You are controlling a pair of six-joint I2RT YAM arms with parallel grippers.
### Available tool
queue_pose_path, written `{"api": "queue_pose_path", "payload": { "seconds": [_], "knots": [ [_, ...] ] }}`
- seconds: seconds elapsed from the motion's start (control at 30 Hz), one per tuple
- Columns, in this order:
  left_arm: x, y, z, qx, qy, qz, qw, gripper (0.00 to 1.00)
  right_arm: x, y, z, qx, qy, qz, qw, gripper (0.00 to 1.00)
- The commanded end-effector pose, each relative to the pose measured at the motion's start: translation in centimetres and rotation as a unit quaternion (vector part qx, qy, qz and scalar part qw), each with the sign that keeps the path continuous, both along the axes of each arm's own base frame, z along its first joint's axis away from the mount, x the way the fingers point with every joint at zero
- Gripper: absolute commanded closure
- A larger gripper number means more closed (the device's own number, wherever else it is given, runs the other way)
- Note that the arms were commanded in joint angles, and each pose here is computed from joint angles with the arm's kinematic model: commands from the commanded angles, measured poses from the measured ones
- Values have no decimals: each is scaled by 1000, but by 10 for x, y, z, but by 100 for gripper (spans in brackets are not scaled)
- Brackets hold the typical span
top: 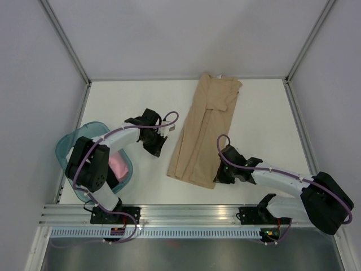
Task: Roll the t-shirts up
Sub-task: Fold the tshirt
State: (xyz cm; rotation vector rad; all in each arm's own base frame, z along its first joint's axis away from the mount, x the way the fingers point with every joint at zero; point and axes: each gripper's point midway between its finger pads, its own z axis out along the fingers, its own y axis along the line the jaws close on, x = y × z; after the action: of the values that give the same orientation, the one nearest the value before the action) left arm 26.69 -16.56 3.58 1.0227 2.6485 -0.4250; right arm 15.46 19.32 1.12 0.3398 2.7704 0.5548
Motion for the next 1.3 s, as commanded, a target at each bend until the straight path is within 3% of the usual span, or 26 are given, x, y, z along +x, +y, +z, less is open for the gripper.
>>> {"api": "queue_pose_path", "payload": {
  "seconds": [0.0, 0.13, 0.4, 0.43, 0.5, 0.57, 0.6, 0.73, 0.8, 0.97, 1.27],
  "knots": [
    [9, -8, 13, -23, -18, 12, 1000, 83, -7, -18, -11, -44, 18, -27, 999, 99],
    [8, -8, 16, -28, -23, 9, 999, 83, -20, -66, -13, -136, 41, -82, 987, 100],
    [4, -10, 16, -36, -17, 4, 999, 83, -26, -97, 2, -112, 34, -143, 983, 98],
    [3, -11, 16, -38, -15, 3, 999, 83, -25, -98, 2, -113, 36, -144, 982, 94],
    [2, -13, 17, -44, -13, 2, 999, 82, -20, -100, 5, -128, 38, -146, 980, 67],
    [-3, -18, 19, -57, -4, -2, 998, 82, -11, -102, 14, -143, 27, -142, 979, 54],
    [-6, -21, 19, -63, 1, -5, 998, 82, 1, -99, 32, -143, 6, -133, 981, 53],
    [-27, -47, 24, -86, 21, -39, 995, 76, 39, -84, 78, -145, -68, -121, 980, 52],
    [-37, -65, 27, -99, 36, -50, 993, 73, 51, -50, 89, -105, -99, -86, 986, 53],
    [-48, -86, 22, -125, 109, 0, 986, 68, 49, 35, 67, 56, -89, -22, 994, 62],
    [-55, -120, 13, -142, 132, 22, 981, 57, 35, 57, 32, 90, -62, -6, 994, 64]
  ]
}}
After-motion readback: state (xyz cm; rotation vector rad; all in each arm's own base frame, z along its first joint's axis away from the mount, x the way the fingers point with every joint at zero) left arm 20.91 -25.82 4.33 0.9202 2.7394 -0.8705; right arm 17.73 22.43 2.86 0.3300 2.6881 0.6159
